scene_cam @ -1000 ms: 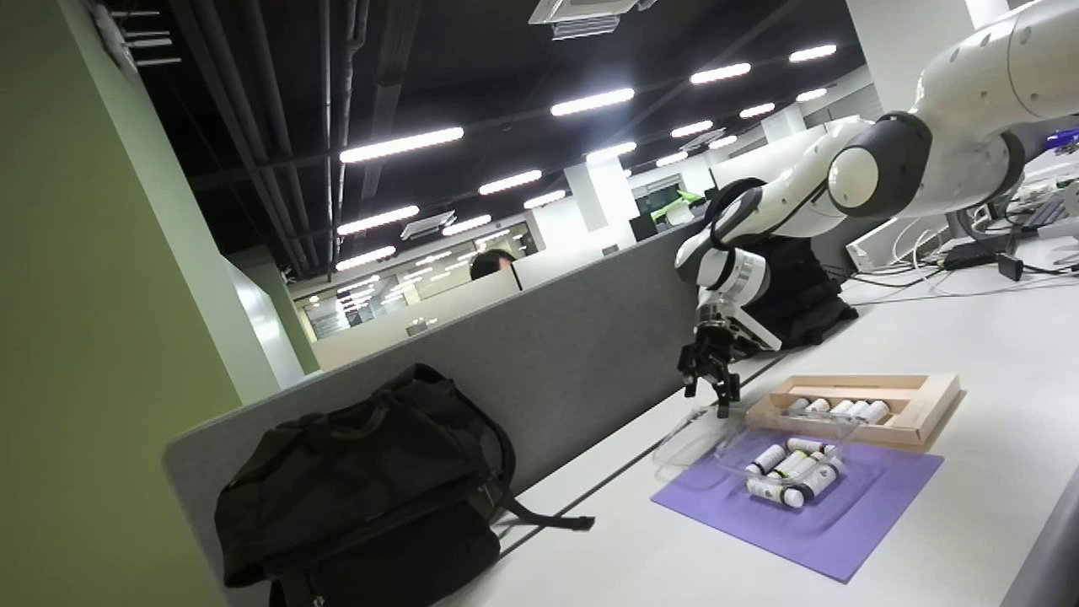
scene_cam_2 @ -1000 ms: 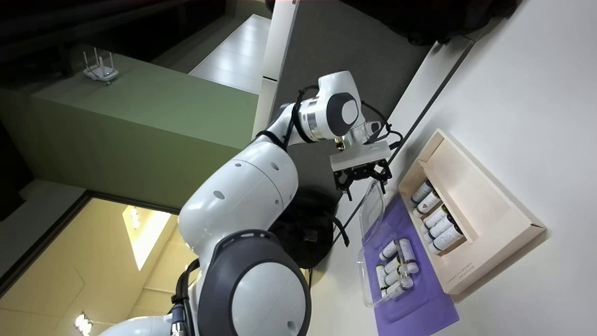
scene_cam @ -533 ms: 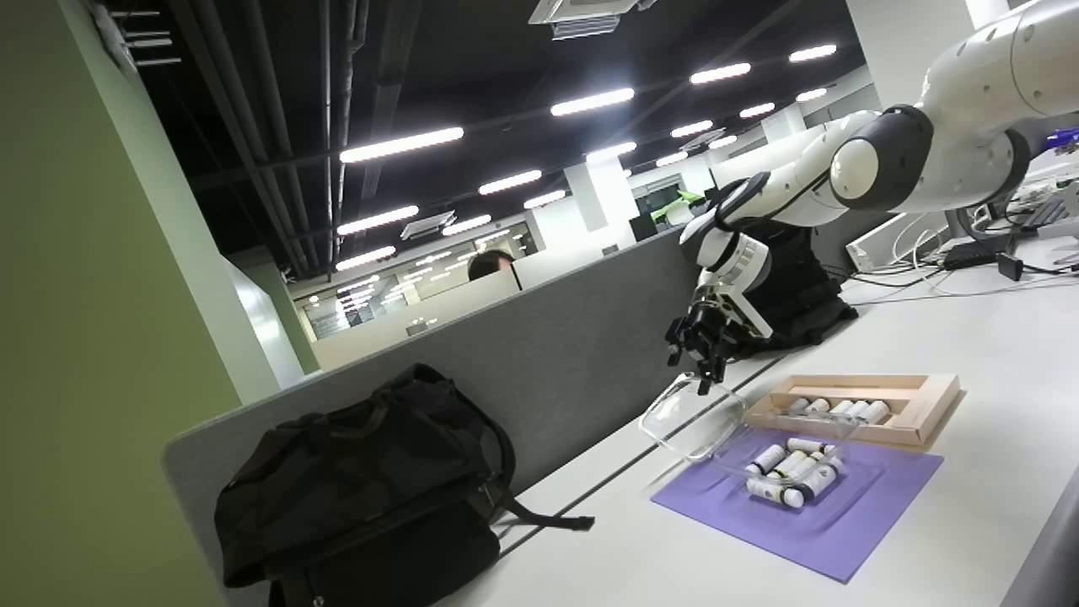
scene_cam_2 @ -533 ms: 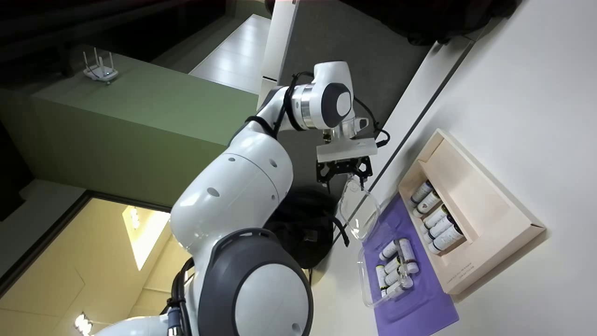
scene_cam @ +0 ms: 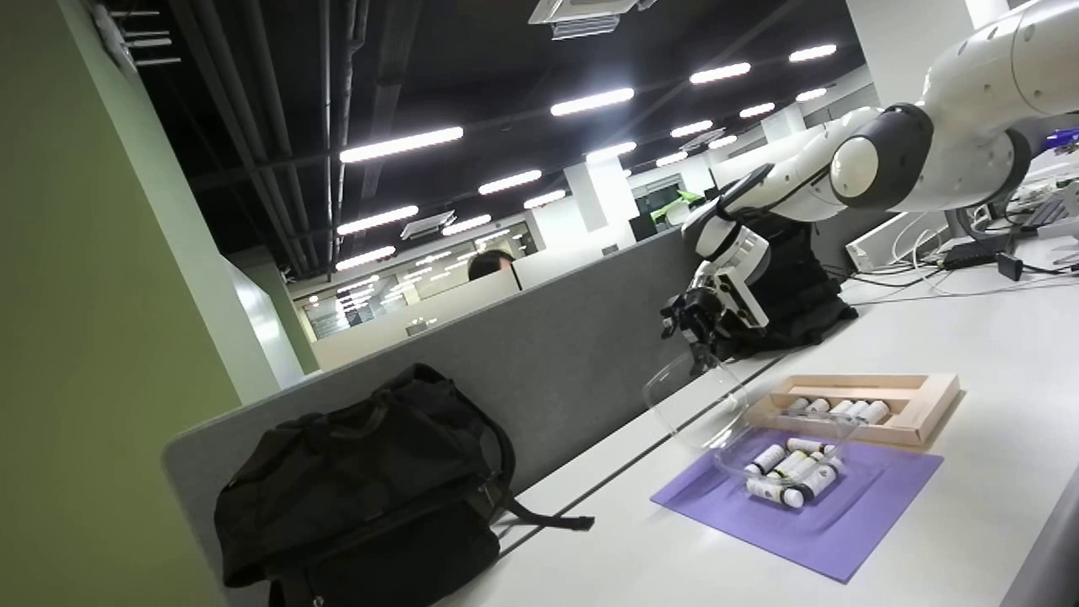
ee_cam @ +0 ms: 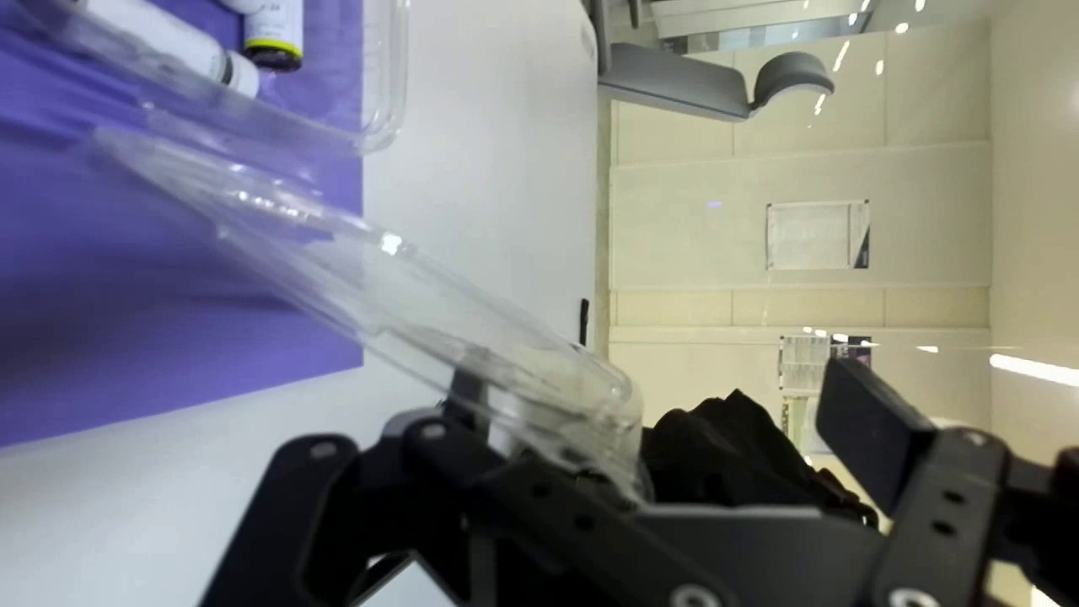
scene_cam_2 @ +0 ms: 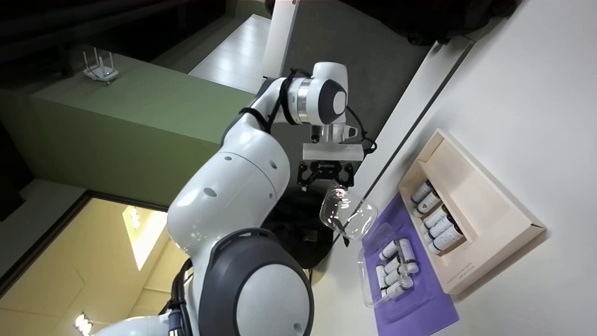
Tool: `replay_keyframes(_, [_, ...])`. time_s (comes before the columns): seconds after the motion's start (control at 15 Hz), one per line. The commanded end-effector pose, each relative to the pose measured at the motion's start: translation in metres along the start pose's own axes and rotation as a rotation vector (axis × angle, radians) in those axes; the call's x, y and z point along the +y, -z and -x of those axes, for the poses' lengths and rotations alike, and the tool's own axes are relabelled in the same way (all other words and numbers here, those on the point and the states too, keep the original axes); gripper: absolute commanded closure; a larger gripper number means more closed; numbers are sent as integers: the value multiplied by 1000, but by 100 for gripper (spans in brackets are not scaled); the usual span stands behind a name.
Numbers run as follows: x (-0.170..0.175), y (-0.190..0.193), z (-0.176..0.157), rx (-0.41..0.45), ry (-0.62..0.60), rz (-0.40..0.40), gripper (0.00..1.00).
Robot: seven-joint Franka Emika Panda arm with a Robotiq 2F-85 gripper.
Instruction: Close the lid on the clear container
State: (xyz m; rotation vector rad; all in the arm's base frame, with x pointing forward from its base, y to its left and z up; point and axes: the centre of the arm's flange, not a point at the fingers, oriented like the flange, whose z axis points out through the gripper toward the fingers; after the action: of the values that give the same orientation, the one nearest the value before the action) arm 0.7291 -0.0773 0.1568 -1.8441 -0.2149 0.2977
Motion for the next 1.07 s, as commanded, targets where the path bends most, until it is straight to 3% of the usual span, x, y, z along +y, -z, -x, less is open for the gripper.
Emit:
replay_keyframes(0.0, [-2,28,-45,-74,-64,-70,0])
replay_keyframes(0.33, [-12,3,-20,-210,-157,-107,0])
replay_keyframes(1.0, [-5,-74,54,-441,-331,-92,0])
